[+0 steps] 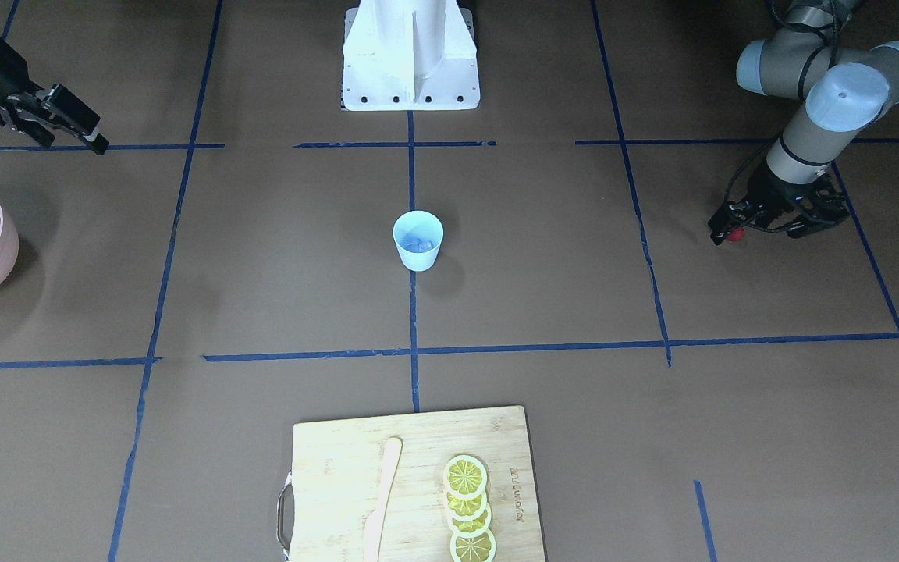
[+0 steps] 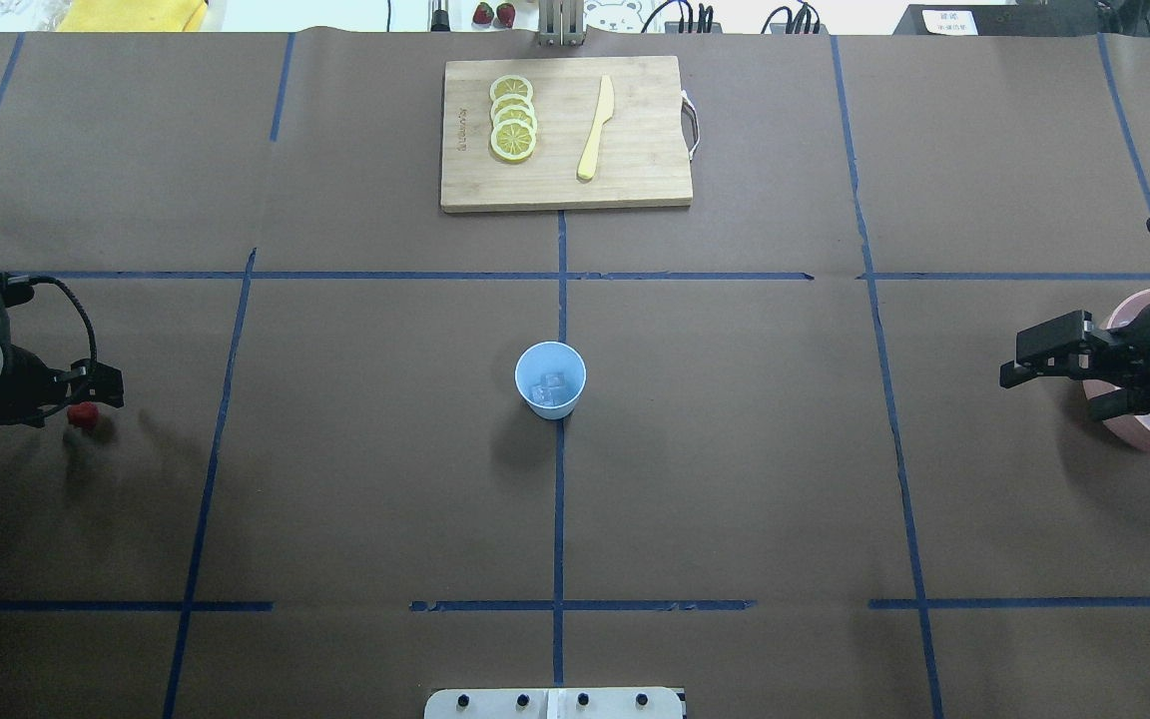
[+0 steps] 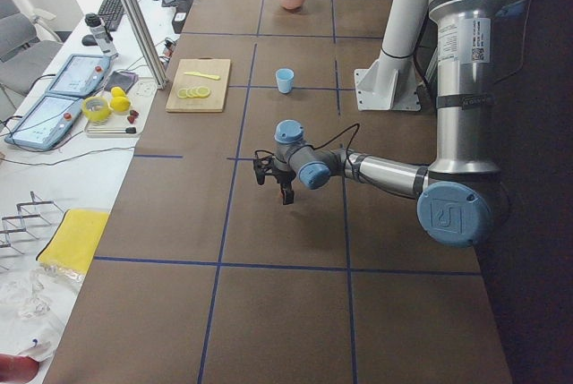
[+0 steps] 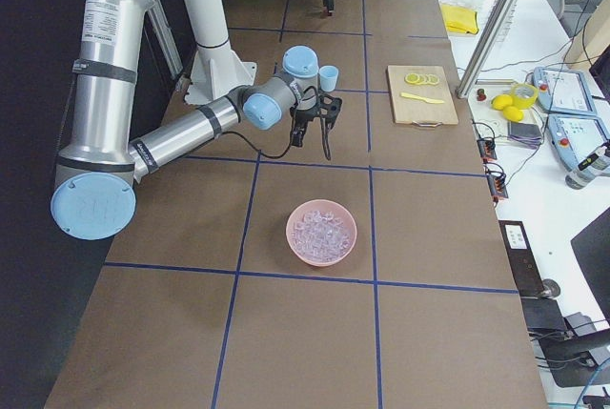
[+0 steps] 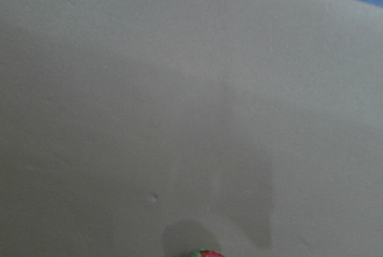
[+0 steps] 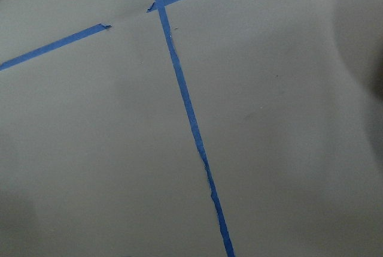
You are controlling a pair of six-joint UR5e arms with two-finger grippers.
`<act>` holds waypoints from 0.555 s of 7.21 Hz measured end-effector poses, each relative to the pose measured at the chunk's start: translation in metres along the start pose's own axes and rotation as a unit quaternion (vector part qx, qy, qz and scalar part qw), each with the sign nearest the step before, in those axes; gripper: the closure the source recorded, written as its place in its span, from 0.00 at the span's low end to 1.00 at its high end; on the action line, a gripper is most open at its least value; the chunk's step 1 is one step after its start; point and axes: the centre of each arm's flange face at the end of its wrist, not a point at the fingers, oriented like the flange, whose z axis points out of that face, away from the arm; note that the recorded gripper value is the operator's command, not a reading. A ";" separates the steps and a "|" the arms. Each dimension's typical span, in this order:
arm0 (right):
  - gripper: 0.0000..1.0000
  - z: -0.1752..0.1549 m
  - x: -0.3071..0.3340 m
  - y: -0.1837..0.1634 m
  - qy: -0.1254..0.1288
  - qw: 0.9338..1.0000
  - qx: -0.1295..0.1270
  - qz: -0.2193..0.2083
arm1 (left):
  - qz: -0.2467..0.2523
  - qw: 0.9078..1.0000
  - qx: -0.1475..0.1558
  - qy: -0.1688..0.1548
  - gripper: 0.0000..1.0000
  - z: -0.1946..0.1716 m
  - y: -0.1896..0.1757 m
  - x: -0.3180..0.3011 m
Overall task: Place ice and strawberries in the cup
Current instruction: 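Grasp the red strawberry with the left gripper and lift it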
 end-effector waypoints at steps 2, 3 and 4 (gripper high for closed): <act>0.01 0.000 -0.001 0.000 0.000 1.000 0.000 -0.001 | 0.003 1.000 -0.005 -0.003 0.71 0.005 0.005 0.001; 0.01 0.000 -0.001 0.000 -0.001 1.000 0.000 -0.001 | 0.004 1.000 -0.007 -0.003 0.99 0.006 0.007 0.002; 0.01 -0.001 -0.002 0.000 -0.002 1.000 0.000 -0.001 | 0.005 1.000 -0.009 -0.003 1.00 0.006 0.008 0.002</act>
